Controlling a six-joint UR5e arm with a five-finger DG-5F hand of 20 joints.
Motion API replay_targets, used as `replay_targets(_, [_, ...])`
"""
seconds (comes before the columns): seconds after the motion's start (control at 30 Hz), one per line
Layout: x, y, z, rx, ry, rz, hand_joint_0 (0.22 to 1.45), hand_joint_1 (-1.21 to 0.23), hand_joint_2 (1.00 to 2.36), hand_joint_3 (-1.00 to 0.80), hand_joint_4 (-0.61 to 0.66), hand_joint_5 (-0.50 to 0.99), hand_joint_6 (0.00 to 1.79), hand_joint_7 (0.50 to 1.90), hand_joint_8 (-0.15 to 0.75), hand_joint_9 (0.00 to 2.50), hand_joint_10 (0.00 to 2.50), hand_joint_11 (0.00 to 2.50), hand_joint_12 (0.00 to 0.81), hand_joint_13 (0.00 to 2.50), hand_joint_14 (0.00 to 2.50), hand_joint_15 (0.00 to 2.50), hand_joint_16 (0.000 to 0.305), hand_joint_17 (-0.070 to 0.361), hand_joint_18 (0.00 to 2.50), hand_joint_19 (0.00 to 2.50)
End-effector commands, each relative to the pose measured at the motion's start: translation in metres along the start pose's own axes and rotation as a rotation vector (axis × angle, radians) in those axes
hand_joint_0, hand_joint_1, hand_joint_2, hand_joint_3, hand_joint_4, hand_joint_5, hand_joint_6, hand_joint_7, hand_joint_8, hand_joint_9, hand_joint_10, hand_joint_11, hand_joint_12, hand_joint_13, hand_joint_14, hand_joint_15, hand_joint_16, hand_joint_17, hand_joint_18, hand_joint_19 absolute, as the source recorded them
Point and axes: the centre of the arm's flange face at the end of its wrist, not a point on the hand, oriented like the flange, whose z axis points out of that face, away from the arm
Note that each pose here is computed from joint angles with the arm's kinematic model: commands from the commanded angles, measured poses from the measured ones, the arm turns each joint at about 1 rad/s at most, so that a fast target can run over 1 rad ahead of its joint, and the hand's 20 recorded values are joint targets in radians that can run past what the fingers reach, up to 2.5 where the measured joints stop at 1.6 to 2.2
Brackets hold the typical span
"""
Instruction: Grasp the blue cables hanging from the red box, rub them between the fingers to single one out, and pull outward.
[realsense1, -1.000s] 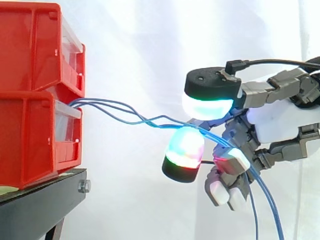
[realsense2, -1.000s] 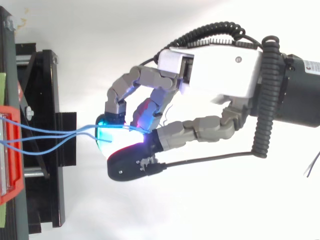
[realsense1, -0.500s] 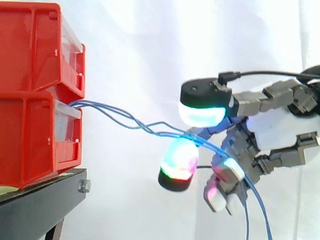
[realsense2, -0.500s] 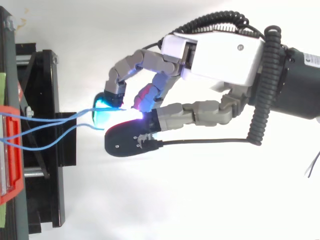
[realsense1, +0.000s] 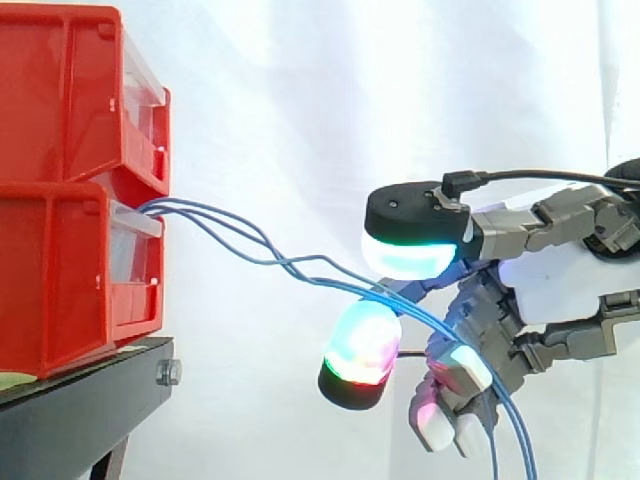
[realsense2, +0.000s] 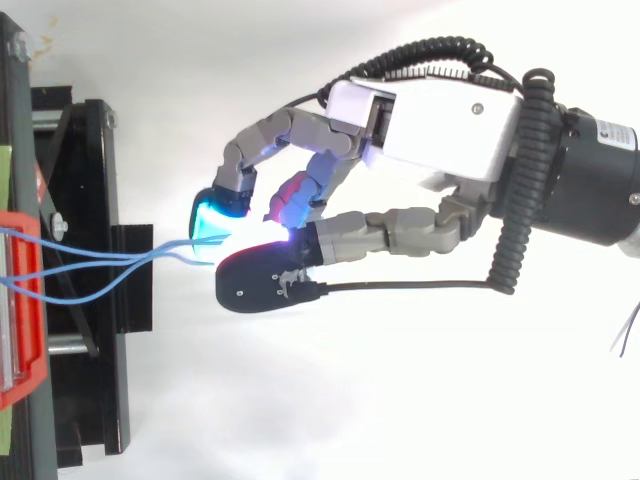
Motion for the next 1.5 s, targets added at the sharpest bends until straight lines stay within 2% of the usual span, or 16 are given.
replay_targets(0.0, [0.000, -0.001, -0.001, 0.007, 0.001, 0.000, 0.54, -0.57, 1.01, -0.37, 0.16, -0.17, 0.81, 0.81, 0.364, 1.10, 0.02, 0.85, 0.385, 1.01, 0.02, 0.65, 0.048, 0.109, 0.90, 0.56])
replay_targets(0.13, [-0.001, 0.005, 0.000, 0.002, 0.003, 0.011, 0.57, -0.59, 1.01, -0.31, 0.15, -0.17, 0.85, 0.82, 0.364, 1.10, 0.02, 0.85, 0.379, 1.02, 0.02, 0.65, 0.048, 0.107, 0.90, 0.56])
replay_targets(0.17, [-0.003, 0.012, 0.001, -0.004, 0.003, 0.018, 0.57, -0.59, 1.01, -0.29, 0.15, -0.17, 0.86, 0.82, 0.361, 1.10, 0.02, 0.85, 0.379, 1.02, 0.02, 0.65, 0.048, 0.108, 0.90, 0.55])
replay_targets(0.23, [-0.005, 0.021, 0.000, 0.008, 0.016, 0.016, 0.58, -0.62, 1.01, -0.24, 0.15, -0.18, 0.88, 0.82, 0.375, 1.10, 0.02, 0.85, 0.392, 1.03, 0.02, 0.64, 0.051, 0.114, 0.93, 0.54])
replay_targets(0.33, [-0.013, 0.045, -0.004, 0.044, 0.036, -0.002, 0.58, -0.66, 1.01, -0.15, 0.15, -0.18, 0.91, 0.79, 0.392, 1.11, 0.01, 0.85, 0.405, 1.04, 0.02, 0.64, 0.054, 0.122, 0.96, 0.50])
replay_targets(0.4, [-0.015, 0.052, -0.006, 0.064, 0.040, -0.013, 0.58, -0.68, 1.02, -0.11, 0.15, -0.18, 0.92, 0.78, 0.397, 1.11, 0.02, 0.85, 0.412, 1.05, 0.02, 0.63, 0.056, 0.125, 0.96, 0.49])
replay_targets(0.43, [-0.016, 0.056, -0.010, 0.089, 0.048, -0.023, 0.59, -0.70, 1.01, -0.09, 0.13, -0.18, 0.93, 0.79, 0.399, 1.11, 0.02, 0.85, 0.412, 1.05, 0.02, 0.63, 0.056, 0.125, 0.96, 0.49])
replay_targets(0.53, [-0.017, 0.057, -0.014, 0.115, 0.056, -0.035, 0.61, -0.75, 1.02, -0.07, 0.07, -0.18, 0.93, 0.84, 0.382, 1.09, 0.02, 0.87, 0.398, 1.03, 0.02, 0.64, 0.053, 0.120, 0.94, 0.49])
replay_targets(0.6, [-0.016, 0.056, -0.015, 0.122, 0.061, -0.033, 0.64, -0.82, 1.02, -0.07, 0.01, -0.19, 0.93, 0.94, 0.357, 1.05, 0.02, 0.88, 0.373, 1.00, 0.02, 0.64, 0.049, 0.109, 0.89, 0.50])
replay_targets(0.63, [-0.016, 0.056, -0.015, 0.122, 0.061, -0.033, 0.64, -0.83, 1.02, -0.08, 0.01, -0.19, 0.94, 0.94, 0.357, 1.05, 0.02, 0.89, 0.370, 1.00, 0.02, 0.64, 0.048, 0.107, 0.89, 0.49])
replay_targets(0.77, [-0.016, 0.057, -0.014, 0.119, 0.060, -0.031, 0.69, -0.88, 1.02, -0.17, 0.00, -0.19, 0.95, 0.87, 0.340, 1.03, 0.02, 0.89, 0.360, 0.99, 0.03, 0.64, 0.046, 0.104, 0.88, 0.48])
replay_targets(0.93, [-0.015, 0.069, -0.014, 0.097, 0.060, -0.021, 0.70, -0.90, 1.01, -0.39, 0.06, -0.19, 0.95, 0.86, 0.340, 1.04, 0.02, 0.88, 0.358, 0.99, 0.02, 0.64, 0.045, 0.102, 0.88, 0.48])
replay_targets(1.1, [-0.017, 0.079, -0.012, 0.079, 0.056, -0.018, 0.59, -0.80, 1.00, -0.48, 0.11, -0.18, 0.93, 0.83, 0.343, 1.07, 0.02, 0.88, 0.364, 1.01, 0.02, 0.65, 0.046, 0.104, 0.88, 0.52])
replay_targets(1.17, [-0.016, 0.079, -0.012, 0.077, 0.057, -0.017, 0.55, -0.70, 1.00, -0.47, 0.12, -0.18, 0.92, 0.84, 0.356, 1.10, 0.02, 0.87, 0.371, 1.02, 0.03, 0.65, 0.048, 0.109, 0.89, 0.53])
replay_targets(1.37, [-0.017, 0.080, -0.012, 0.077, 0.058, -0.016, 0.53, -0.51, 1.00, -0.45, 0.13, -0.17, 0.91, 0.84, 0.370, 1.13, 0.02, 0.86, 0.384, 1.04, 0.02, 0.66, 0.052, 0.116, 0.91, 0.55])
replay_targets(1.47, [-0.017, 0.081, -0.012, 0.074, 0.058, -0.013, 0.55, -0.47, 1.01, -0.42, 0.12, -0.17, 0.90, 0.88, 0.364, 1.13, 0.02, 0.85, 0.384, 1.04, 0.02, 0.66, 0.051, 0.115, 0.90, 0.56])
